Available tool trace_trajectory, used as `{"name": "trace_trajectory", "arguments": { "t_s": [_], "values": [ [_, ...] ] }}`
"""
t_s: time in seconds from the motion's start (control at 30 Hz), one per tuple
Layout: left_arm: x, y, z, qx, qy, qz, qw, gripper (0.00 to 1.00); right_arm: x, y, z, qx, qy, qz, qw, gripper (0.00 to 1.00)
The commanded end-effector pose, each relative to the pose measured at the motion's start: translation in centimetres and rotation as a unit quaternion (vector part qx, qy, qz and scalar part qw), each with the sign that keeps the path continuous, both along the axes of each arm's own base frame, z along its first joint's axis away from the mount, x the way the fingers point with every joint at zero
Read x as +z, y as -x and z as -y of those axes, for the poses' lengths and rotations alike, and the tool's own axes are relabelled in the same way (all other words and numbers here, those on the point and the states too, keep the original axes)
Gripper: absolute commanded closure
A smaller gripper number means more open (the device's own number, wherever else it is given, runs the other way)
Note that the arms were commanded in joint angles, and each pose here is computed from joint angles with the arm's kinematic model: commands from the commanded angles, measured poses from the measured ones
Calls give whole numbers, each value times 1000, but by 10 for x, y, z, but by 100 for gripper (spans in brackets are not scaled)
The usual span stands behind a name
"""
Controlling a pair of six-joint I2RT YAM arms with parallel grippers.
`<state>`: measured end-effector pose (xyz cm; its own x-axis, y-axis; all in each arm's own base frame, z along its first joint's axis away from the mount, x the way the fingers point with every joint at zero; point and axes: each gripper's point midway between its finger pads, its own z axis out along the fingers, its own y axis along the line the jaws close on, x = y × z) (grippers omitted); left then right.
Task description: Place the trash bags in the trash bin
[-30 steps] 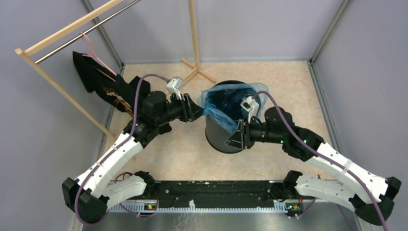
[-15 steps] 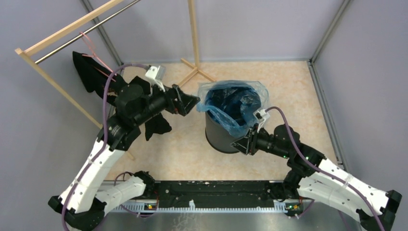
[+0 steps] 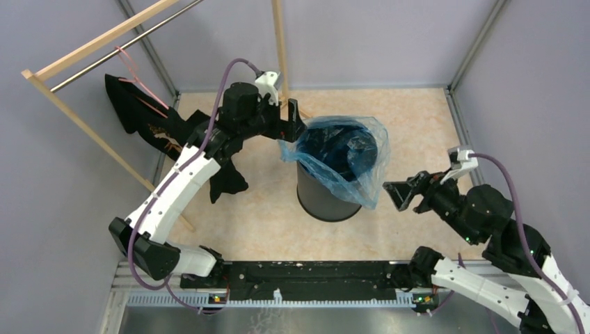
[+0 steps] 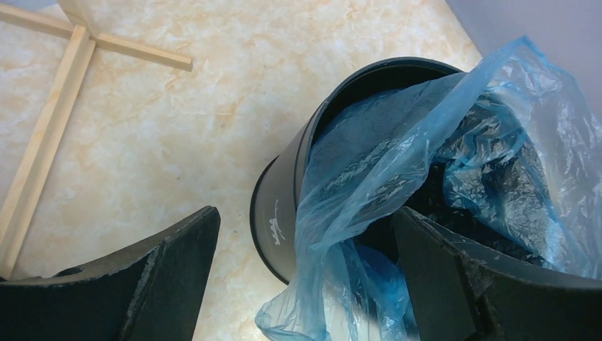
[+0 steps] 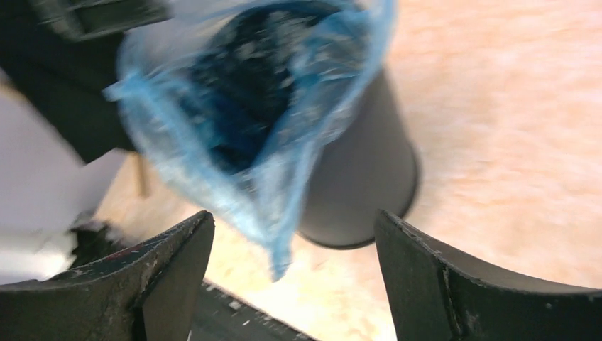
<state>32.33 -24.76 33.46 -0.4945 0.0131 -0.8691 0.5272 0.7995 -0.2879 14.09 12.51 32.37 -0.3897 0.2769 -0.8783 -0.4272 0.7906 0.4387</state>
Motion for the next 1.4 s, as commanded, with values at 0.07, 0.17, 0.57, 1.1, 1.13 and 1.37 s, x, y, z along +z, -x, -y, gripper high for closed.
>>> {"name": "trace_trajectory", "arguments": {
  "t_s": [0.07,0.17,0.57,1.1,1.13,1.37],
  "values": [
    [35,-9,10,-11,44,33,998,2,2,-49,44,-184,138,-8,973,13],
    [28,-17,10,-6,42,25,999,9,24,-71,28,-197,142,16,970,16],
    [19,-29,13,-8,68,17,998,44,5,-153,-19,-50,45,-34,997,40],
    [-6,-75,15,23,51,11,998,84,-34,-190,0,-130,83,-67,986,94],
    [-13,-80,15,27,45,6,999,87,-38,-193,0,-131,84,-71,985,95],
    [-66,-82,21,20,30,-38,999,96,-71,-194,6,-150,99,-103,978,98]
  ]
}}
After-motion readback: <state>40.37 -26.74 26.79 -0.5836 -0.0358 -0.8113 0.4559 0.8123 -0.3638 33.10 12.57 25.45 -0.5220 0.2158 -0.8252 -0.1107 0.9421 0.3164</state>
